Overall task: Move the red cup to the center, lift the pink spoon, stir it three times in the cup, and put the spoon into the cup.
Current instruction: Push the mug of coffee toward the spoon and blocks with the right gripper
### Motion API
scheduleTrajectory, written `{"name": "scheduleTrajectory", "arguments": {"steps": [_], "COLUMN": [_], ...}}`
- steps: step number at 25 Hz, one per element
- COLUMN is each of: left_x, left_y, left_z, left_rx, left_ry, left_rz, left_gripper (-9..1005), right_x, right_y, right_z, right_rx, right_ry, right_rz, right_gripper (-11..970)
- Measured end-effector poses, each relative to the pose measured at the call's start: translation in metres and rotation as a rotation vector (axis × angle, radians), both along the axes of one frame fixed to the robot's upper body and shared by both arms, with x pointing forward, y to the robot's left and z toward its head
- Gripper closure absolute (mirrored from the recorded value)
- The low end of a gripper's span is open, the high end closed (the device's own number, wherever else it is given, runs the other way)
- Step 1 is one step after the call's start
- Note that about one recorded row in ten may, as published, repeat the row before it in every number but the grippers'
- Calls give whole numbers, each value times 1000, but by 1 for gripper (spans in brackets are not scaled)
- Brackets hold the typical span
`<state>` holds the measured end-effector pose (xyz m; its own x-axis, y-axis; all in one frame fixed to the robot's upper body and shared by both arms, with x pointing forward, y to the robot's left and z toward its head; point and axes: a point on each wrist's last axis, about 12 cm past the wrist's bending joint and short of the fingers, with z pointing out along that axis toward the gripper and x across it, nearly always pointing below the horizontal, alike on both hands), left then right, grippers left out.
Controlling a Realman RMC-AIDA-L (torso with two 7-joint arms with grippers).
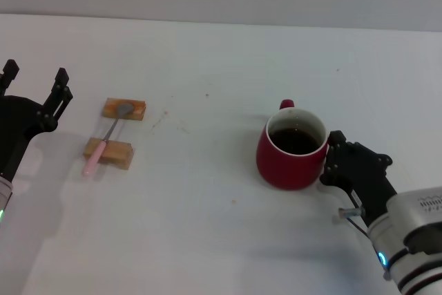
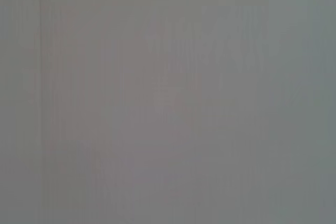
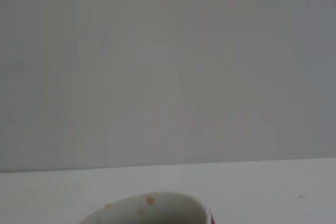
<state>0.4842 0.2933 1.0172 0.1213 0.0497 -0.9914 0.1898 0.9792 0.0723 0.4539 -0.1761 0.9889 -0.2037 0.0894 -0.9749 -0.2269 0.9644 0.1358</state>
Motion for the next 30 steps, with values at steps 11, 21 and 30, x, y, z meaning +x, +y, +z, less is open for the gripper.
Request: {"name": "scheduleTrajectory", "arguments": {"steps": [11,21,30], "left_x": [0,1,0], "left_y": [0,0,0], "left_z": [0,1,0], "left_rx": [-1,-2,-1], "left_ry": [-2,-3,-1], "left_rz": [0,-2,-1], "left_gripper": [229,232,235], "right_x": [14,-3,8], "right_y": [1,-19,-19], "right_z": [3,-5,-1], "right_rx": [-15,-27,-30], "right_ry": [-6,0,-20], "right_rz": [11,-66,-75], "right_gripper": [960,960,959]}}
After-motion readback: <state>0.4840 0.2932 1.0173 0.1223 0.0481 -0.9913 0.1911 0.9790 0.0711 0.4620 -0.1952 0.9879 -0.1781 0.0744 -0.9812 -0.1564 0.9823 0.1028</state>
